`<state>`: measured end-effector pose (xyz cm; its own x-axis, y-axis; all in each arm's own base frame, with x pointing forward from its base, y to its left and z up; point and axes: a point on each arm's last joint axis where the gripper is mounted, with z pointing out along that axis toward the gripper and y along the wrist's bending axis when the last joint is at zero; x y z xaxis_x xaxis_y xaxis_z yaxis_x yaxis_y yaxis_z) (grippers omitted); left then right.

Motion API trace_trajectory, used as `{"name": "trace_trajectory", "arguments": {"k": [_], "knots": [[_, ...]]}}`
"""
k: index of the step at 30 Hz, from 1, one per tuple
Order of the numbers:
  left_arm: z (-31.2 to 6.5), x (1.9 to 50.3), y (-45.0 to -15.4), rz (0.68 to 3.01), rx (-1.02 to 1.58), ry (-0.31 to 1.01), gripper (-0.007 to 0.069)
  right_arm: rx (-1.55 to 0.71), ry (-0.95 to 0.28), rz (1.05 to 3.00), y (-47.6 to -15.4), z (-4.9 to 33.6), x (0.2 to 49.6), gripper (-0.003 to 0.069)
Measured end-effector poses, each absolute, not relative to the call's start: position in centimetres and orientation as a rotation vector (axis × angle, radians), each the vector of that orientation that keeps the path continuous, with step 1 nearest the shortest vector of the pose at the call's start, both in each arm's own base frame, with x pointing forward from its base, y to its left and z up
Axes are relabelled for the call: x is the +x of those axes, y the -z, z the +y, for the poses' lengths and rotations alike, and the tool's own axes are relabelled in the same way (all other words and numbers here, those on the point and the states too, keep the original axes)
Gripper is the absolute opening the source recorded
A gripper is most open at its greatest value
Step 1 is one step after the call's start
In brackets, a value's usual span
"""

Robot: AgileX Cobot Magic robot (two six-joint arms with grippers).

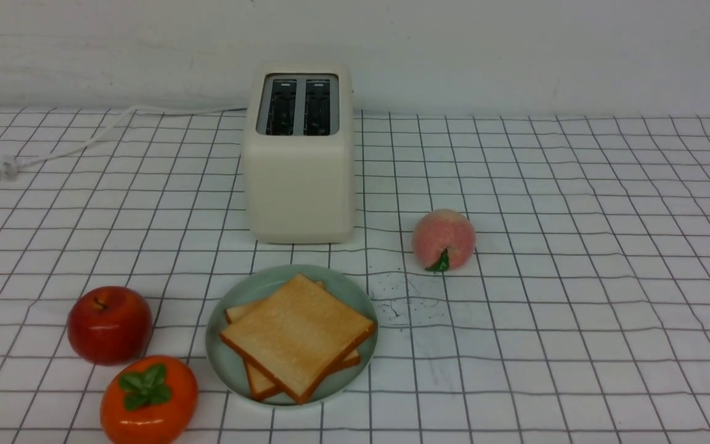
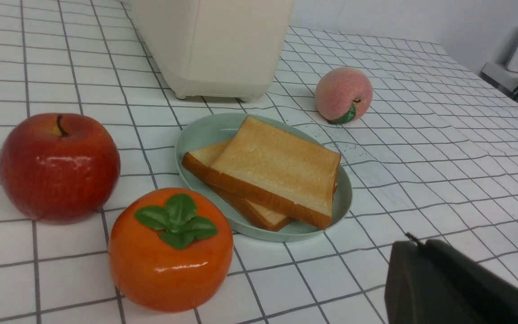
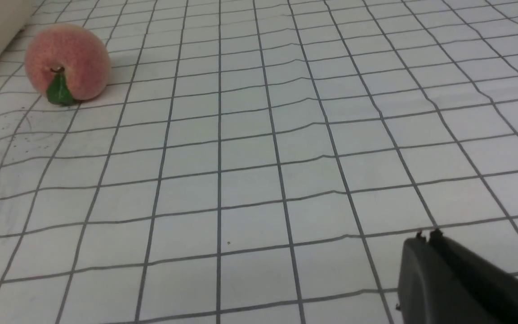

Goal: Take toasted bread from bread machine on white checkered table place on plate.

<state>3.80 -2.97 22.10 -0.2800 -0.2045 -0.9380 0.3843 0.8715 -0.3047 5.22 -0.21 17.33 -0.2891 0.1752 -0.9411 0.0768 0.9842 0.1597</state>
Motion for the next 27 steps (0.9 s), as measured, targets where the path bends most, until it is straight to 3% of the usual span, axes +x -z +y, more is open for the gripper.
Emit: {"name": "trace_trajectory", "arguments": {"k": [18, 27], "knots": [[-2.8, 4.0, -22.0, 1.745, 0.131, 0.539, 0.0022, 0.183, -0.097, 1.866, -17.3, -0.2, 5.2, 0.0], [-0.7, 5.3, -19.3, 1.746, -0.107, 0.242, -0.0013, 0.183, -0.097, 1.866, -17.3, -0.2, 5.2, 0.0005]]}}
